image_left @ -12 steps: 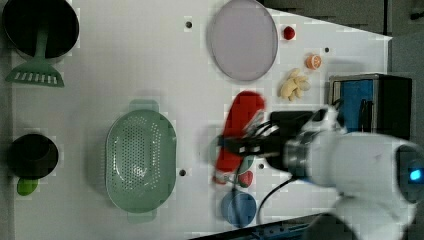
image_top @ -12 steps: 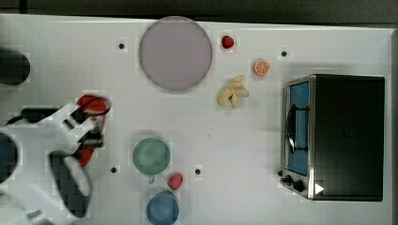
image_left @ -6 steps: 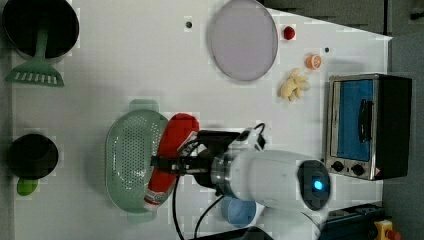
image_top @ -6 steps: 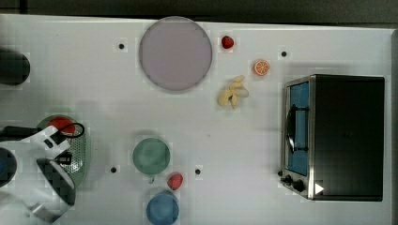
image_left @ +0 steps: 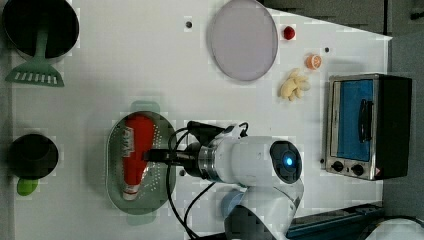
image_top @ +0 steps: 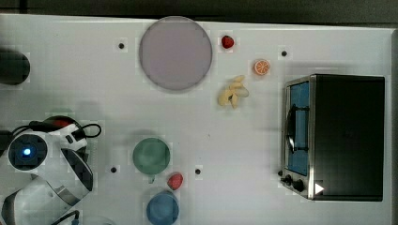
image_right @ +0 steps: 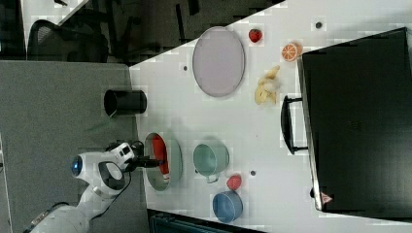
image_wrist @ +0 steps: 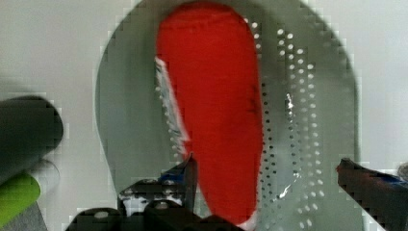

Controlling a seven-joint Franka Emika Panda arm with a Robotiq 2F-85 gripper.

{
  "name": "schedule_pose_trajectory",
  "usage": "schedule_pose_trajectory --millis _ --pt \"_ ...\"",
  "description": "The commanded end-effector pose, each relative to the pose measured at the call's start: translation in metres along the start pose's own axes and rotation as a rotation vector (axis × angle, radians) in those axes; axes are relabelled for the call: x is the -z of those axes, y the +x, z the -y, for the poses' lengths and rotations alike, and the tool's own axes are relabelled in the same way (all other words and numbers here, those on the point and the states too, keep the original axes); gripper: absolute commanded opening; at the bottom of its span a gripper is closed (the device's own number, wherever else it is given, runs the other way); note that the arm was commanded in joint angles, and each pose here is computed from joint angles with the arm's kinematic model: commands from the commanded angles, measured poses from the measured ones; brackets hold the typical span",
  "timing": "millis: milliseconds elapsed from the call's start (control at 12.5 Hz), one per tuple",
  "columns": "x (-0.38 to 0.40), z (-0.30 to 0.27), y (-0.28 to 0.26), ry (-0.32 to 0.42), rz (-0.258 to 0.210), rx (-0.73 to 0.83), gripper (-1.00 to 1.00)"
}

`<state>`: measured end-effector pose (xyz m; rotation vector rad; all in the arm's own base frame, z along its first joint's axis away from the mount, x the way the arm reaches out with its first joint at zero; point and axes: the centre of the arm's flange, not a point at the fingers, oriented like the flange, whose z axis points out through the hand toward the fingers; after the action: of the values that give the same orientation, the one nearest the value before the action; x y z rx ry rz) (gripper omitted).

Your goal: Pick Ketchup from the table and place it in strainer.

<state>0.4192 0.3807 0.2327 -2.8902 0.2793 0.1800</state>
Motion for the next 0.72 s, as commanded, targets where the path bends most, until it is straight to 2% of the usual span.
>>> schedule_pose_trajectory --millis 80,400,480,640,720 --pt "0.071 0.006 0.016 0.013 -0.123 -0.107 1.00" --pt "0.194 -0.038 0.039 -0.177 -0.211 -0.216 1.00" --pt "0.228 -0.054 0.045 -0.222 -0.215 -0.249 1.00" --pt "0.296 -0.097 0.060 -0.259 -0.211 -0.349 1.00" --pt "0.332 -0.121 0.068 -0.251 -0.227 -0.405 1.00"
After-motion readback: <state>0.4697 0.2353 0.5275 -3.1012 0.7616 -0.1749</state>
